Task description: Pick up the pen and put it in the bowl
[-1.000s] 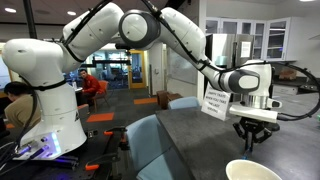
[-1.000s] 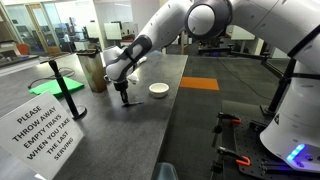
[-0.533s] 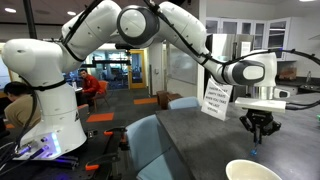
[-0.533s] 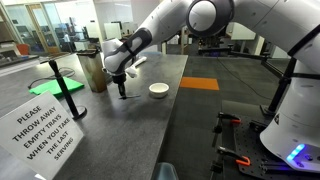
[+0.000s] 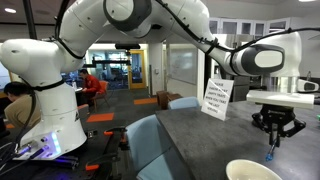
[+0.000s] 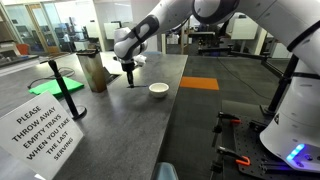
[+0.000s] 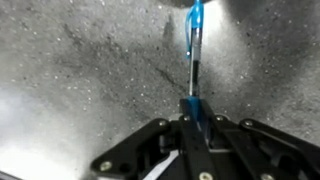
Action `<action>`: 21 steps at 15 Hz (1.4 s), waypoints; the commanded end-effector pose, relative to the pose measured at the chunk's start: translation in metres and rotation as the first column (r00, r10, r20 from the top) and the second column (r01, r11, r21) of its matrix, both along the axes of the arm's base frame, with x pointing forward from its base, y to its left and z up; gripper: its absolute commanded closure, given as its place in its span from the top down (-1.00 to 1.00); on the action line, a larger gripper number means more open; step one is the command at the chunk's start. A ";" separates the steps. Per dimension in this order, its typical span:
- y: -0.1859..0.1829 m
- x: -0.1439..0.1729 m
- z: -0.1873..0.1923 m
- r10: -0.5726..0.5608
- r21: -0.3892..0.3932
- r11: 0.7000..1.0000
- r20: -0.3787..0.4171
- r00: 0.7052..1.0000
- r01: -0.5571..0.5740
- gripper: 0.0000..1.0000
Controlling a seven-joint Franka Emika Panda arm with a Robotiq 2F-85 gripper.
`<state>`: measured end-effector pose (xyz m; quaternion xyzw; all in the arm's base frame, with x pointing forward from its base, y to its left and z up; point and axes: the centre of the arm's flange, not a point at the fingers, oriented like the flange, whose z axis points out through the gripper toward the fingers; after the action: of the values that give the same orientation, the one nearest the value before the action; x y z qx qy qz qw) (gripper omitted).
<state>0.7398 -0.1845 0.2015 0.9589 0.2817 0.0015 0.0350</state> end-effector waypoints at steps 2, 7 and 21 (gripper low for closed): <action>-0.023 -0.044 0.013 0.008 0.086 0.996 0.024 1.000 -0.010 -0.94; -0.036 -0.068 0.009 0.019 0.126 0.992 0.044 0.999 -0.024 -0.94; -0.064 -0.116 0.009 0.024 0.120 0.992 0.047 0.999 -0.029 -0.94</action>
<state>0.6425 -0.2501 0.2015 0.9581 0.2843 0.0309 -0.0129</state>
